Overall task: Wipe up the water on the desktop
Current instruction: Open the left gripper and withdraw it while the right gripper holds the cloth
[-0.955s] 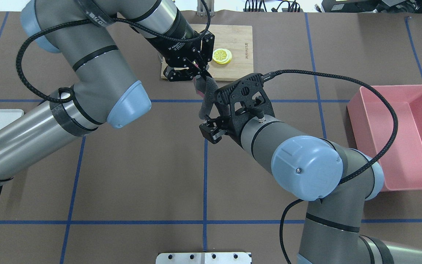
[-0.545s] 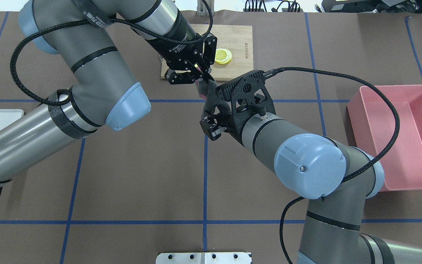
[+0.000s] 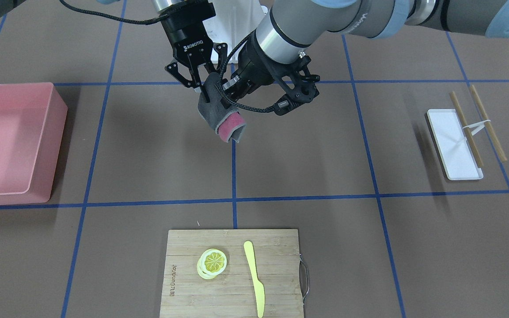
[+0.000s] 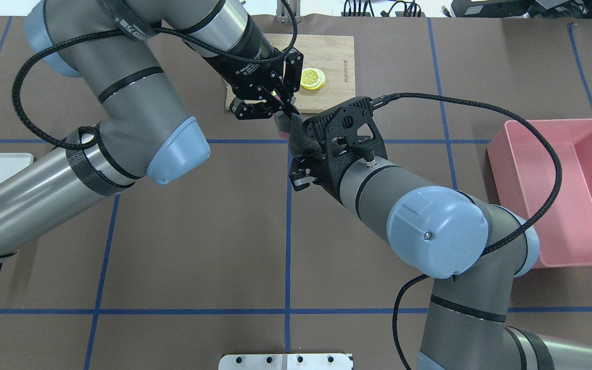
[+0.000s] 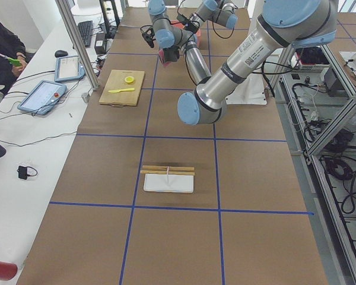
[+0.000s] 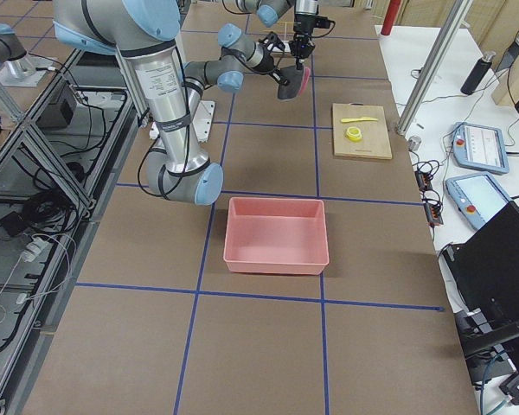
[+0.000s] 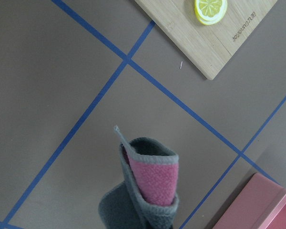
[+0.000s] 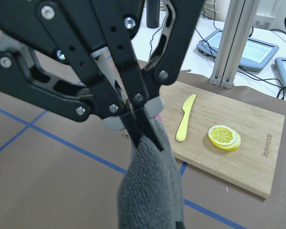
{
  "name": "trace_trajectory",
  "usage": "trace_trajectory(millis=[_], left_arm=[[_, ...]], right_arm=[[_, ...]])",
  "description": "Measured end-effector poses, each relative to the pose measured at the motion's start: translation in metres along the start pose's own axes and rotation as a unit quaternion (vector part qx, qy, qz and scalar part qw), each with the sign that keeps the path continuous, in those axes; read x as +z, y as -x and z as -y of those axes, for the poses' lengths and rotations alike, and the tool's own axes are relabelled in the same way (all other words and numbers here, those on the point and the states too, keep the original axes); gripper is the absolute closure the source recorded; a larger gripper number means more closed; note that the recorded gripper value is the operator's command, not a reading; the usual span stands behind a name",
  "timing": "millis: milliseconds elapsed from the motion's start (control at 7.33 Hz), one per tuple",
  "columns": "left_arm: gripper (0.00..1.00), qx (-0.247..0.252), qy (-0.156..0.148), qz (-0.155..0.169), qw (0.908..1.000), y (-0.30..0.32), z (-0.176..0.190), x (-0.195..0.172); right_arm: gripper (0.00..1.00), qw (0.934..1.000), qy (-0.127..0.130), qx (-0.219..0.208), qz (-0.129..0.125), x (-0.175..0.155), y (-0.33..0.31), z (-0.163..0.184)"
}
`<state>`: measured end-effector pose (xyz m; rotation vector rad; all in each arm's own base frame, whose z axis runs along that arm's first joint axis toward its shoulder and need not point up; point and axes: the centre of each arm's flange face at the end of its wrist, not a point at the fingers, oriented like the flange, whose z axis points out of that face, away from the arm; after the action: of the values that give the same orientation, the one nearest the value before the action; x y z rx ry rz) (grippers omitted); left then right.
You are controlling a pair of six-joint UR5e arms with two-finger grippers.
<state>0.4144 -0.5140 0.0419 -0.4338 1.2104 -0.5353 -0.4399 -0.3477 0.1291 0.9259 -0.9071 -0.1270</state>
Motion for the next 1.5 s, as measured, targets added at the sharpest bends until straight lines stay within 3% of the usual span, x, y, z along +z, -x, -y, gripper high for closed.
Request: trace_trajectory(millis=[273,409,1227,1364,1500], left_arm=[[0.95,-0.002,-0.001,0.002,1.0,0.002,0.002,0.001],[0.02,-0.004,-0.002,0.003,1.0,0.005,0.005,0.003],[0.02,-0.006,-0.038,-0.009,0.9992,0.028,0.02,-0.007],[0.02,-0.016,-0.049,-0.007,0.9986,0.033,0.035,-0.015],[0.02,-0.029,-0.064,-0.002,0.9975,0.041,0.057,-0.026]], right_arm=[[1.0,1.0,0.0,0.0,0.002,-0.001,0.0,0.0],[1.0,1.0,0.0,0.001,0.002,-0.001,0.0,0.0],[1.0,0.9986,0.015,0.052,0.003,0.001,-0.003,-0.001],[1.0,0.9972,0.043,0.061,-0.011,0.006,-0.016,0.001],[1.0,0.9919,0.094,0.069,-0.049,0.012,-0.039,0.005]])
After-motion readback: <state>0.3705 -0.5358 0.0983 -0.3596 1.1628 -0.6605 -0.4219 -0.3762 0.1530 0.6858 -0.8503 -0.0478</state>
